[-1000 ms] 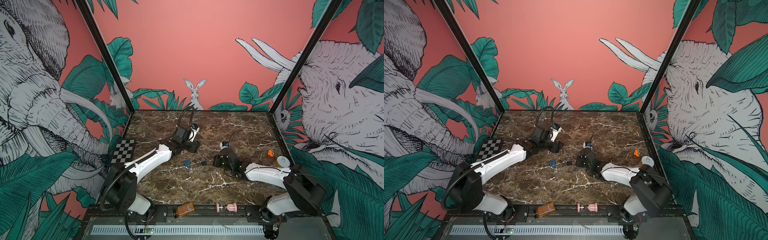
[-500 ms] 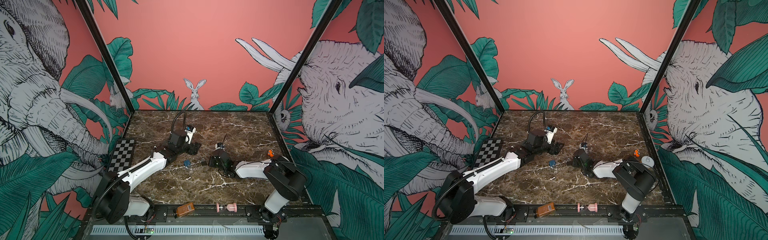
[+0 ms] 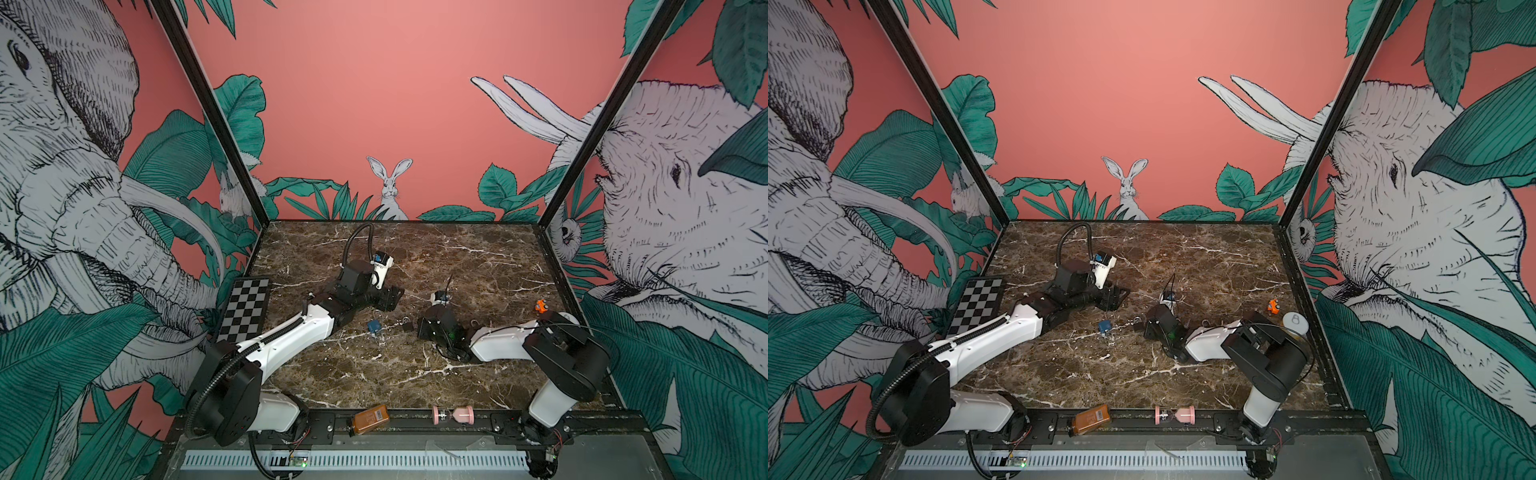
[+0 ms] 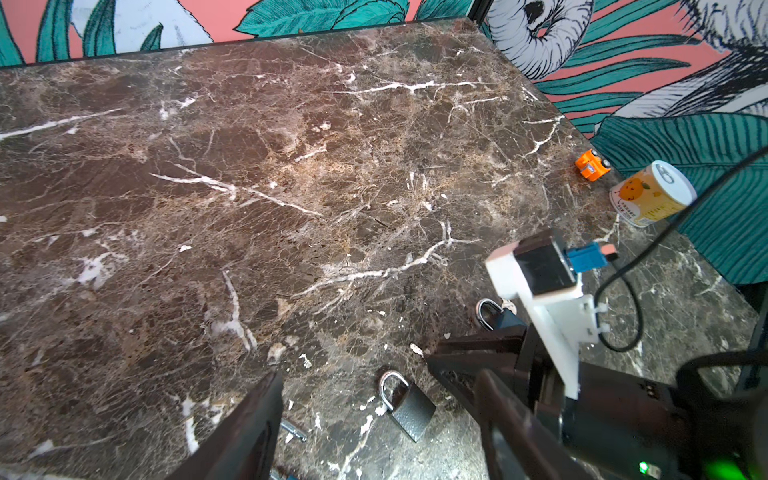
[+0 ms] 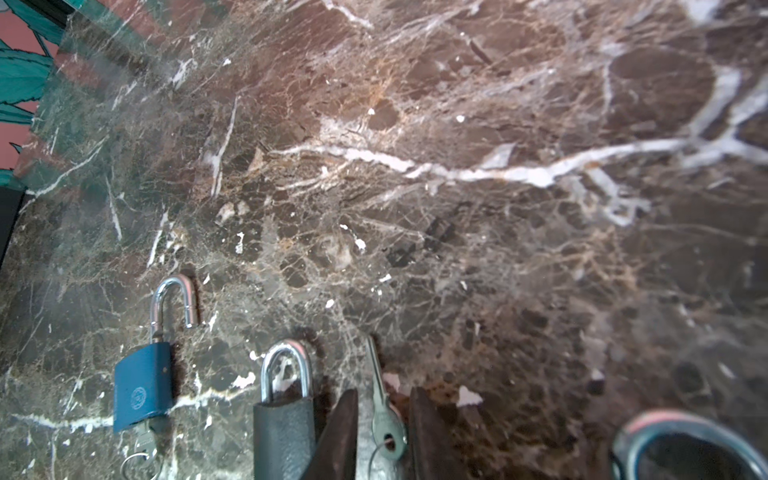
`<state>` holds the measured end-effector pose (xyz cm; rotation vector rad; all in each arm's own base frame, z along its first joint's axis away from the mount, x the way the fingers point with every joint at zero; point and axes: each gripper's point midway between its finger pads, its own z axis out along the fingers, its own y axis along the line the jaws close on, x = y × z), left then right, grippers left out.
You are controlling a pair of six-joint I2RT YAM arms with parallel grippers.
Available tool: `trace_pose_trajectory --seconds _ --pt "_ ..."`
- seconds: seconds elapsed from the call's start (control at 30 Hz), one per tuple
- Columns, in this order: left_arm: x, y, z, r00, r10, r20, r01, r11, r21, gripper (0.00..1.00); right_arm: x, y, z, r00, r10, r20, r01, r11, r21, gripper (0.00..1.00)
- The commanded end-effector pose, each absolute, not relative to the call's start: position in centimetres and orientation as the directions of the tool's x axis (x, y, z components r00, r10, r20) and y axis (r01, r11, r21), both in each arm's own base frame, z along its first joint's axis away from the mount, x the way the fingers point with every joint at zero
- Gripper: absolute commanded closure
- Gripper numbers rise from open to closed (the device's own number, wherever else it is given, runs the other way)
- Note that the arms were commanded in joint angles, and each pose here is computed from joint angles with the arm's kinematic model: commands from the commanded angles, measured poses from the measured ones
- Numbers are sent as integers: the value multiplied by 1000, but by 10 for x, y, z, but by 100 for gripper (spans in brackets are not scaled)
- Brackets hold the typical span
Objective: Lock with the key
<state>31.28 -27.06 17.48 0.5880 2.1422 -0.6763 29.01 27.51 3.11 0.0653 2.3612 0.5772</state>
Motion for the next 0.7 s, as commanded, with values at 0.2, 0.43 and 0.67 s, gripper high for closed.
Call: trace_pose_trajectory --seconds 0.2,0.43,0.67 --pt "317 -270 180 -568 157 -808 601 750 -277 26 293 267 68 -702 176 -690 -141 915 378 72" --pt "332 -226 192 -656 -223 -721 467 631 -619 25 284 309 86 -767 -59 -639 -342 881 328 44" --pt "343 -160 185 -629 -484 -609 285 585 -759 23 284 346 81 -840 -158 -519 -349 890 294 32"
